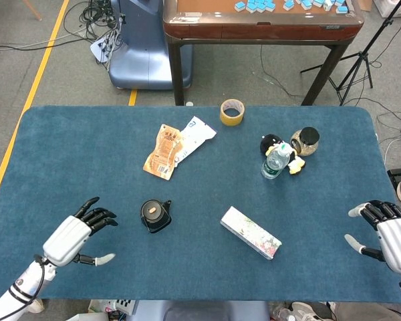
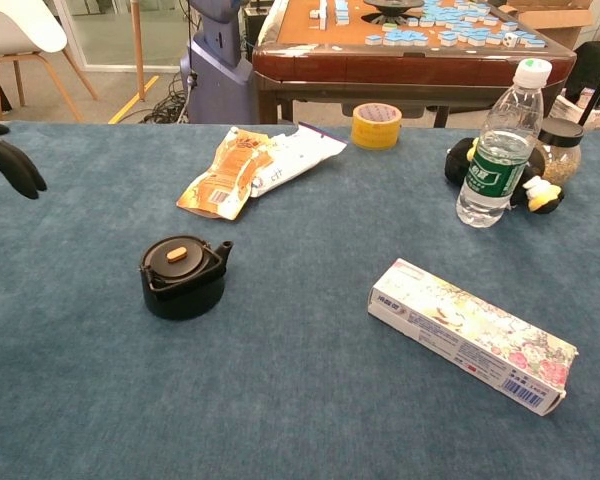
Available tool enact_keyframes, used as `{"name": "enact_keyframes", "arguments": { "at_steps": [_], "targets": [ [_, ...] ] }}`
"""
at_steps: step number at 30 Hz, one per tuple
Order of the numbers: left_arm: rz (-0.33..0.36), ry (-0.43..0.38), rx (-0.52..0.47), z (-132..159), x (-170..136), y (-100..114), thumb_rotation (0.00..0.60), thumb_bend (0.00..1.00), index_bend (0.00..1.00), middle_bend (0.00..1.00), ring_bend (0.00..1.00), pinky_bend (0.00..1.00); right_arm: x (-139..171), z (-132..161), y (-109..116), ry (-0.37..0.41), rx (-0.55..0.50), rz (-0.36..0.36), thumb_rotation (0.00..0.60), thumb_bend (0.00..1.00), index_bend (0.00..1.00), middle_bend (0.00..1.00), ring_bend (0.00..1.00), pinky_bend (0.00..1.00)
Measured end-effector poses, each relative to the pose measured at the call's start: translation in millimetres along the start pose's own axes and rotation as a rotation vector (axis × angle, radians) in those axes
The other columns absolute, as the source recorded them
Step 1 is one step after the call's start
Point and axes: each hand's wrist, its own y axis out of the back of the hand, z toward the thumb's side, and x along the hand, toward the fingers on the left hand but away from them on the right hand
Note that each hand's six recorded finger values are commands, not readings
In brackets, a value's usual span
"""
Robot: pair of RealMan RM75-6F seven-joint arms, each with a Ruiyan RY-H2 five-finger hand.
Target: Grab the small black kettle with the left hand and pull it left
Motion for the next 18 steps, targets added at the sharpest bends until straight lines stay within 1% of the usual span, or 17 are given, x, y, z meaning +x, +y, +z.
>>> {"name": "enact_keyframes", "arguments": {
  "at_steps": [4,7,13,18],
  "targets": [
    [-0.068,-0.09,0.021,17.3,17.8,-8.4,0.201,0.15,0.28,0.23,0.12,0.0,1.2,-1.1,-0.2,-0.008,0.002,0.004,0.6,0.2,0.41,0.41,0.28,0.29],
    [-0.101,-0.133,0.035,28.7,27.4,-15.0,0.203,0.15,0.28,0.23,0.11,0.0,2.4,-2.0,-1.2,-0.015,0.002,0.008,0.6,0.2,0.41,0.41,0.28,0.29],
    [-0.155,-0.177,0.046,45.1,41.9,-30.0,0.201,0.15,0.28,0.23,0.06,0.0,4.4,-5.0,-4.6,-0.031,-0.001,0.019,0.6,0.19,0.41,0.41,0.27,0.29],
    [-0.188,-0.185,0.076,50.9,51.9,-42.6,0.196,0.15,0.28,0.23,0.05,0.0,6.5,-7.8,-6.5,-0.043,-0.004,0.024,0.6,0.2,0.41,0.41,0.27,0.29]
  ]
}}
